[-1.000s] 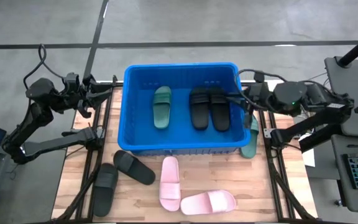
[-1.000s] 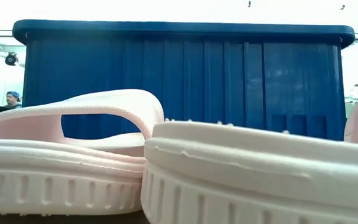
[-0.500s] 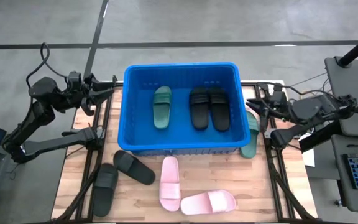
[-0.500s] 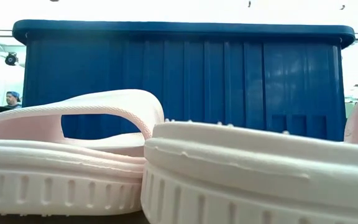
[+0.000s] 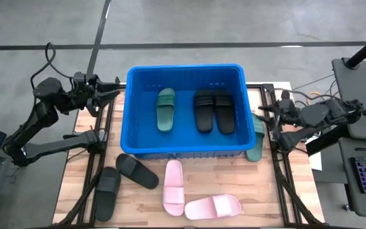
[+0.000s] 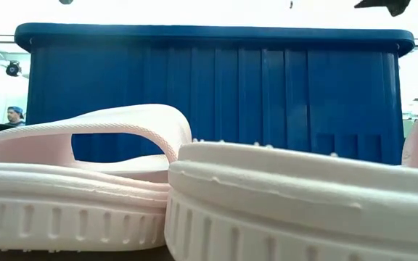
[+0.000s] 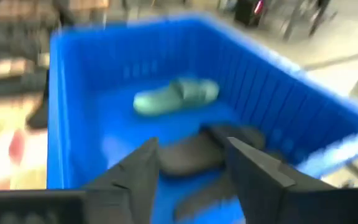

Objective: Pick and place slides into bin
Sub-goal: Put the green slide into the blue bin

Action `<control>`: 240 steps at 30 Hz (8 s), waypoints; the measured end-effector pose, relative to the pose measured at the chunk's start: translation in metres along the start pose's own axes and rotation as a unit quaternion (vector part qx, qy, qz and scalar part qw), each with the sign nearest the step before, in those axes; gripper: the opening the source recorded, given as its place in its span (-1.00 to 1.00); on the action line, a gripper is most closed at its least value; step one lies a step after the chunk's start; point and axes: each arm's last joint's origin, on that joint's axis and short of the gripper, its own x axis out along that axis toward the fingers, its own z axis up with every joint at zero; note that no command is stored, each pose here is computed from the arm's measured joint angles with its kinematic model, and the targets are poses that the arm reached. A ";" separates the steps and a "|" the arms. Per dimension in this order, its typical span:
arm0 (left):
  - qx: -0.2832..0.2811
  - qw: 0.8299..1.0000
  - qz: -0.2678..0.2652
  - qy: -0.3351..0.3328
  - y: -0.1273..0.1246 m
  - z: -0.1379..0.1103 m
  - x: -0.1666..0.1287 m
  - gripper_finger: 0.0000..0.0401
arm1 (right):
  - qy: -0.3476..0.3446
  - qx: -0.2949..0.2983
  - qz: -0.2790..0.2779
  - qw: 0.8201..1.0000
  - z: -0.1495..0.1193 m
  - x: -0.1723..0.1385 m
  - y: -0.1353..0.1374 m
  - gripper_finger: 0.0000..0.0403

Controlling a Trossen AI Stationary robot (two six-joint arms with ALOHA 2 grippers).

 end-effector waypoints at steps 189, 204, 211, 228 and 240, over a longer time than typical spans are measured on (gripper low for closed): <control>-0.028 0.999 -0.017 -0.017 -0.004 0.003 -0.011 -0.04 | 0.613 -0.169 -0.348 0.689 -0.162 0.152 0.042 0.27; -0.031 0.999 -0.021 -0.026 -0.006 0.004 -0.017 -0.04 | 0.591 -0.191 -0.364 0.694 -0.158 0.156 0.043 -0.90; -0.031 0.999 -0.021 -0.025 -0.006 0.003 -0.016 -0.04 | 0.579 -0.172 -0.354 0.714 -0.148 0.149 0.041 -0.95; -0.031 0.999 -0.021 -0.025 -0.006 0.003 -0.016 -0.04 | 0.545 -0.109 -0.358 0.750 -0.116 0.123 0.034 -0.96; -0.031 0.999 -0.021 -0.025 -0.006 0.004 -0.016 -0.04 | 0.486 -0.012 -0.384 0.785 -0.103 0.112 0.031 -0.96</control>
